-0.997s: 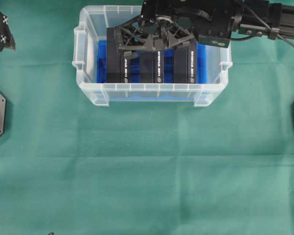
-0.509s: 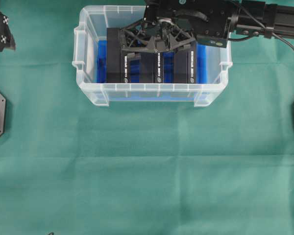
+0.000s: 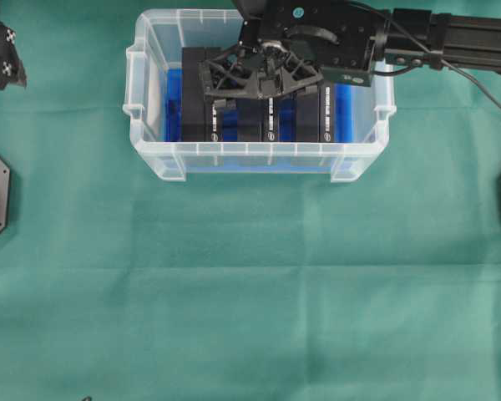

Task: Take out the box from the case.
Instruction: 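Move the open right gripper over the middle black box and lower it, then close the right gripper on the middle black box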

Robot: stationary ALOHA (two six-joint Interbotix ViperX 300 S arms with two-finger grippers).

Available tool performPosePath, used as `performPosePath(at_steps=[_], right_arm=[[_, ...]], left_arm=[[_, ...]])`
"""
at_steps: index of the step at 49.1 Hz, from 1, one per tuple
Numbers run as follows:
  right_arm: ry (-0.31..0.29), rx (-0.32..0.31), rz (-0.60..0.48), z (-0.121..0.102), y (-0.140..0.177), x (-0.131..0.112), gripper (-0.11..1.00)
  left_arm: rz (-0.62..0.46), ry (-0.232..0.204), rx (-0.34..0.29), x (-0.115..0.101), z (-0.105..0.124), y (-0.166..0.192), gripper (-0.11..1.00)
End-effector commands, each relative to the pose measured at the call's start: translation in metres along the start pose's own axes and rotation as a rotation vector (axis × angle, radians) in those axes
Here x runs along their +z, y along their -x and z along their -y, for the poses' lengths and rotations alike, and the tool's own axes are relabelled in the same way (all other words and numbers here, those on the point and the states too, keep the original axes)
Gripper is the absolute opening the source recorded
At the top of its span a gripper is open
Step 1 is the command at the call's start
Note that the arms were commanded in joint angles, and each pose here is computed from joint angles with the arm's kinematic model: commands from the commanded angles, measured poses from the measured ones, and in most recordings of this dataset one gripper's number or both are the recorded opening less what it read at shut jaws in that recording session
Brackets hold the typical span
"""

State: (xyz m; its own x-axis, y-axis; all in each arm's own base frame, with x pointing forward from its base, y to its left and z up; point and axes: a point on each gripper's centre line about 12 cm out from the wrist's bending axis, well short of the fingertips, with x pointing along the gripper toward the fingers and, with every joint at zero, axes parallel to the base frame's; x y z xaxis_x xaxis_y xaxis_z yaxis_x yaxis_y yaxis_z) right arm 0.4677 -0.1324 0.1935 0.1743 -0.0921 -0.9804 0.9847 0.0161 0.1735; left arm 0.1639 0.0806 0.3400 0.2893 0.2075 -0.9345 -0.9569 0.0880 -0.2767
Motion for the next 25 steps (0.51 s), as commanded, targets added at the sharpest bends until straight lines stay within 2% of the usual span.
performPosePath(at_steps=[1, 25], right_arm=[[-0.002, 0.032, 0.003, -0.0032, 0.0120, 0.0008, 0.94], [-0.028, 0.027, -0.024, -0.0033, 0.0090, -0.0024, 0.92]], left_arm=[[0.007, 0.002, -0.008, 0.0015, 0.0010, 0.0022, 0.90], [0.008, 0.001, -0.006, 0.0014, 0.0003, 0.0022, 0.90]])
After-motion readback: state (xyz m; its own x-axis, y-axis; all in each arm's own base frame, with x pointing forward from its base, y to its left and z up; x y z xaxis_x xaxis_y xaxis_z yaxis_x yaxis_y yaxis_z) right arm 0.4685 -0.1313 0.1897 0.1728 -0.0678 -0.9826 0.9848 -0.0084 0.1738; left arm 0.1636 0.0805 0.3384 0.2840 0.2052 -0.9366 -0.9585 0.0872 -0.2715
